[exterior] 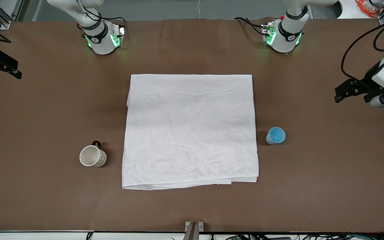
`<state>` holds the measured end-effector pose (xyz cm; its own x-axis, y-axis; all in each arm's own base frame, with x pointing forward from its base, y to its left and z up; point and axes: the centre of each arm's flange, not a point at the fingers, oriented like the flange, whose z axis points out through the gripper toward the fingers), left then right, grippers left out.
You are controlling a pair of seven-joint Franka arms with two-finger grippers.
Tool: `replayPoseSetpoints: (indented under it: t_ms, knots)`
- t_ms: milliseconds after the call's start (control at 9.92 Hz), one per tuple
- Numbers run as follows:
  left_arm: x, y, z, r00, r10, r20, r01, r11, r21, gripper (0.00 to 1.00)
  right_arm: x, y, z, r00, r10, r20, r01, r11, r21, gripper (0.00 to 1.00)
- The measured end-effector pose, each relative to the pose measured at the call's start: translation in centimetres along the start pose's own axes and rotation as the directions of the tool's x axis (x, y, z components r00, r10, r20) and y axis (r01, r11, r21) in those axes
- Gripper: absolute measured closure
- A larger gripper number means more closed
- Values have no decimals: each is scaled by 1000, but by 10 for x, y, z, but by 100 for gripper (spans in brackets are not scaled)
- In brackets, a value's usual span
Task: Place blue cup into white mug on cloth
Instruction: 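Reach the right gripper to the white mug while the left gripper reaches the blue cup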
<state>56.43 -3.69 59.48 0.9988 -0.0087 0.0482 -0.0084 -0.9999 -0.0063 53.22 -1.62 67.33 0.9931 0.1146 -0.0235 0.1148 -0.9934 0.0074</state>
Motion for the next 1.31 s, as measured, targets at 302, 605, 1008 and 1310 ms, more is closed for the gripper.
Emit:
replayPoseSetpoints:
  t_ms: [302,605,1008,1310]
  knots:
    - [0,0,1,1000,0,1,0,1000,0,1,1,-5,1,1000,-10,3,10,1000,0,0]
    - [9,8,21,999,12,36,-12,1000,4,1,6,-8,23,999,-15,40,15,1000,6,0]
    - [31,19,57,996,28,88,-29,1000,11,0,52,-25,159,999,-47,19,46,999,22,1]
    - [45,56,113,984,85,160,-87,996,10,1,61,-50,293,996,-82,24,81,996,28,1]
